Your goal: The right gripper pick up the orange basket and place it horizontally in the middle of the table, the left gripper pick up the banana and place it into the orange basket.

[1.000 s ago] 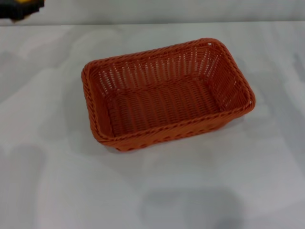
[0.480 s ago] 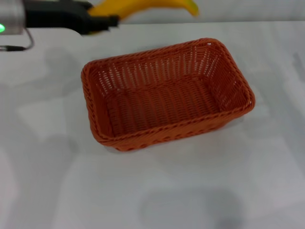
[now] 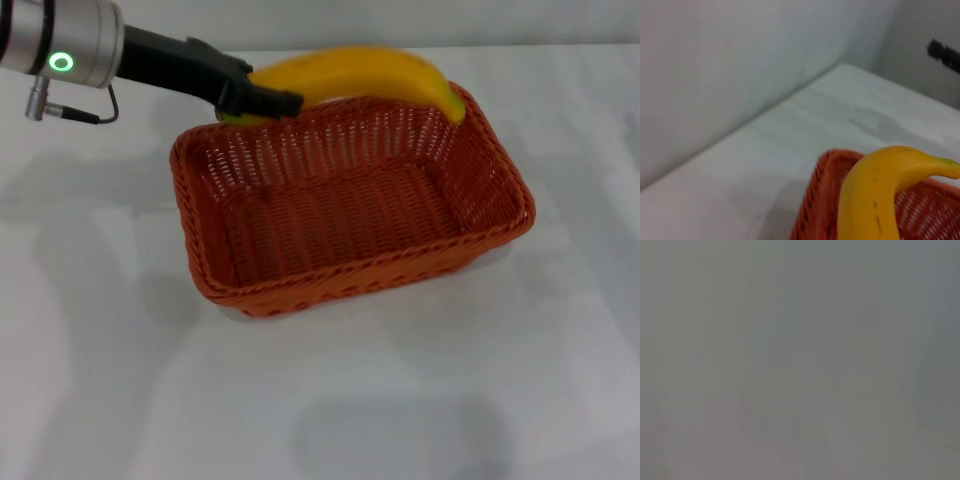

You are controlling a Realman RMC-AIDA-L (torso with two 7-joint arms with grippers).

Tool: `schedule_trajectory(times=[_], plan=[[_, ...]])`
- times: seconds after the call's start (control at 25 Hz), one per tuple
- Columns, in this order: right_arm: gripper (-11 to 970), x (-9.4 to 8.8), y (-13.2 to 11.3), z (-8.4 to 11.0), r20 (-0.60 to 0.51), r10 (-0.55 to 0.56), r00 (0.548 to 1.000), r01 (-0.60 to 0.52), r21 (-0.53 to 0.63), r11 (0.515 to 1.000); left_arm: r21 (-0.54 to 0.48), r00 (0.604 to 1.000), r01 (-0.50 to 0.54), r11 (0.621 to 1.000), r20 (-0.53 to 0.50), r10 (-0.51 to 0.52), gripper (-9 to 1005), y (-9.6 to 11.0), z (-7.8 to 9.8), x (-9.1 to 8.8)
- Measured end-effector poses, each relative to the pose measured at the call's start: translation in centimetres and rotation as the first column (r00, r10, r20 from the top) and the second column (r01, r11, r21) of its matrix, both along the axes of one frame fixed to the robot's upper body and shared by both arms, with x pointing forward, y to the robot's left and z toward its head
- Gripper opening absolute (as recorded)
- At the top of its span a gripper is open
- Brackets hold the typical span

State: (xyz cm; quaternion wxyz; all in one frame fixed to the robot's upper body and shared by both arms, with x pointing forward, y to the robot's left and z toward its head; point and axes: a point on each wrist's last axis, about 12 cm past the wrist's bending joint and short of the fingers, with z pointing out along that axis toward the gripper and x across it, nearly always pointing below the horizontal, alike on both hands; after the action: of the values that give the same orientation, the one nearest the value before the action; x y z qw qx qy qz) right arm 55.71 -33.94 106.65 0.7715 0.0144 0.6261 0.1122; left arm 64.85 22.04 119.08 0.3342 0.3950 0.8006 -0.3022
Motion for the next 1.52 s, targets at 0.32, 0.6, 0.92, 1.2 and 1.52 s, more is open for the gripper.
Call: schedule_trajectory(times=[0.32, 0.6, 0.92, 1.2, 1.52], plan=[[645, -0.1, -0.1, -0.1, 0.000, -0.003, 1.000, 0.003, 0.000, 1.000, 0.077, 0.995, 0.071, 0.995, -0.068, -0.066, 495, -1.4, -0.5, -0.1], [645, -0.4, -0.2, -0.1, 0.006, -0.004, 1.000, 0.004, 0.001, 1.000, 0.086, 0.996, 0.060, 0.994, -0.070, -0.054, 499, -1.3, -0.9, -0.2], [645, -0.8, -0.4, -0.2, 0.011, 0.002, 1.000, -0.003, 0.021, 1.000, 0.088, 0.996, 0.053, 0.995, -0.081, -0.045, 633, -1.1, -1.7, -0.4], [645, -1.1, -0.6, -0.3, 0.008, -0.003, 1.000, 0.003, 0.025, 1.000, -0.007, 0.999, -0.026, 1.000, 0.026, 0.026, 748, 1.0, -1.6, -0.3], [645, -1.2, -0.5, -0.2, 0.020, 0.002, 1.000, -0.003, 0.025, 1.000, -0.337, 0.914, -0.263, 0.904, 0.212, 0.345, 767, 7.6, -2.4, -2.2]])
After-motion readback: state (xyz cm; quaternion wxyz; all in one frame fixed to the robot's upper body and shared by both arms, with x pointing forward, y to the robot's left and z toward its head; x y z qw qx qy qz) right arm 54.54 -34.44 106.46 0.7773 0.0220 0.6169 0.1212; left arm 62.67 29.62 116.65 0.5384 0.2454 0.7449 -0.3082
